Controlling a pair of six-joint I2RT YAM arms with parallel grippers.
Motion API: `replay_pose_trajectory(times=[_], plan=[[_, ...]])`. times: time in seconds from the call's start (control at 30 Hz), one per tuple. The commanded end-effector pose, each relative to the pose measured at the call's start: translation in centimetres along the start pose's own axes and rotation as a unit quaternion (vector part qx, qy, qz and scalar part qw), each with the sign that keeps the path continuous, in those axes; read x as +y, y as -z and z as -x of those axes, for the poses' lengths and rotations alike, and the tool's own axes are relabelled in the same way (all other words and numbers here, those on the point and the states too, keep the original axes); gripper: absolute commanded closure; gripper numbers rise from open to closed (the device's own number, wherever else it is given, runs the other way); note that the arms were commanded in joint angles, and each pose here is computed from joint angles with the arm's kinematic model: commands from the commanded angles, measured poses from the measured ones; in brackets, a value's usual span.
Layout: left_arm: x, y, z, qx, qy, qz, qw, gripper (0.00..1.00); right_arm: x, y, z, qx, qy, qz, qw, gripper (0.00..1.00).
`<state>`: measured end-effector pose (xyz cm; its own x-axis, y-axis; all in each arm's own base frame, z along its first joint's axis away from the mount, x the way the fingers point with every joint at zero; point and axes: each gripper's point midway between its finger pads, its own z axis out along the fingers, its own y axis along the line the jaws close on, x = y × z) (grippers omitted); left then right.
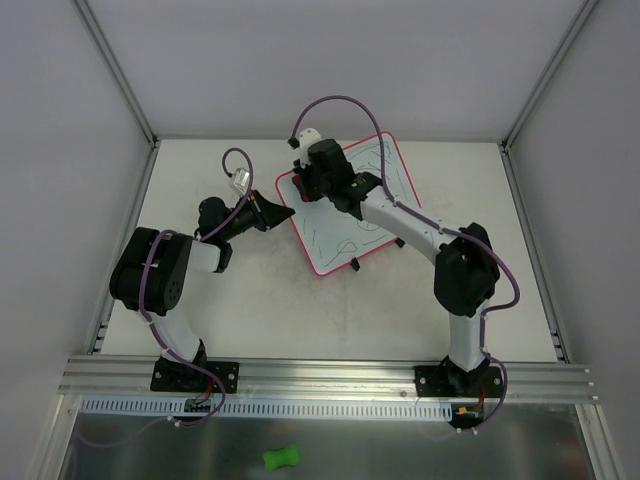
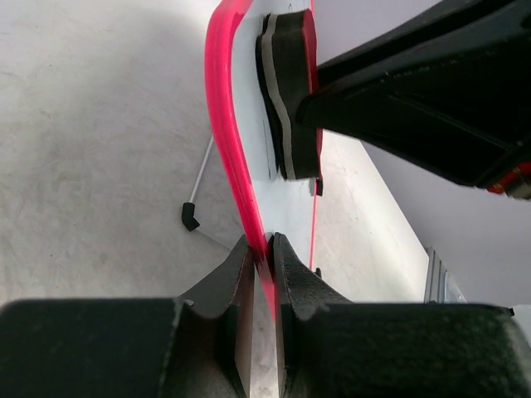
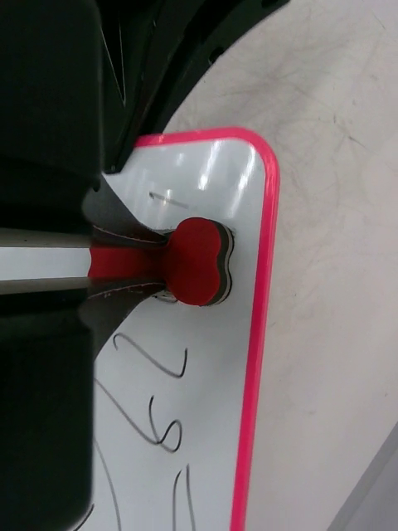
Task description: Erase the whiteboard
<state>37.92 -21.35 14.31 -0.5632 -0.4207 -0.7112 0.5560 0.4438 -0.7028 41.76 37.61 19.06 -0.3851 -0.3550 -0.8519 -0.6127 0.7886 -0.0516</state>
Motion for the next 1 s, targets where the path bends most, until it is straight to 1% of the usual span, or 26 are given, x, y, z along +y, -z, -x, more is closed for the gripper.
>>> replay_pose_trajectory(times=[0.0,0.07,0.17,0.27,0.43,0.53,0.67,0.77,0.97], plan=[[-1.7,-0.2,0.6,-0.004,-0.066,-0.034,0.997,1.00,-5.9,0.5,-0.6,0.001,-0.043,-0.082,0.996,1.00],[-1.8,-0.2,0.6,-0.003,-0.066,-0.036,0.997,1.00,-7.3,0.6,-1.1,0.004,-0.070,-0.090,0.993,1.00],[-1.8,-0.3,0.6,-0.002,-0.067,-0.037,0.997,1.00,-10.6,0.6,-2.5,0.014,-0.110,-0.109,0.988,1.00],[-1.9,-0.3,0.5,0.000,-0.066,-0.038,0.997,1.00,-12.4,0.8,-3.5,0.022,-0.133,-0.114,0.984,1.00],[-2.0,-0.3,0.5,0.001,-0.068,-0.040,0.997,1.00,-13.4,1.3,-4.2,0.027,-0.143,-0.122,0.982,1.00],[-2.1,-0.4,0.6,0.000,-0.069,-0.041,0.997,1.00,-12.1,1.3,-3.7,0.024,-0.124,-0.095,0.987,1.00],[-2.1,-0.4,0.7,0.000,-0.070,-0.042,0.997,1.00,-9.7,1.0,-2.9,0.021,-0.066,-0.083,0.994,1.00],[-2.1,-0.4,0.7,0.001,-0.069,-0.042,0.997,1.00,-6.1,0.7,-2.2,0.017,-0.029,-0.046,0.998,1.00],[-2.3,-0.6,0.7,0.002,-0.068,-0.044,0.997,1.00,-1.4,0.4,-1.4,0.009,0.019,0.003,1.000,1.00]])
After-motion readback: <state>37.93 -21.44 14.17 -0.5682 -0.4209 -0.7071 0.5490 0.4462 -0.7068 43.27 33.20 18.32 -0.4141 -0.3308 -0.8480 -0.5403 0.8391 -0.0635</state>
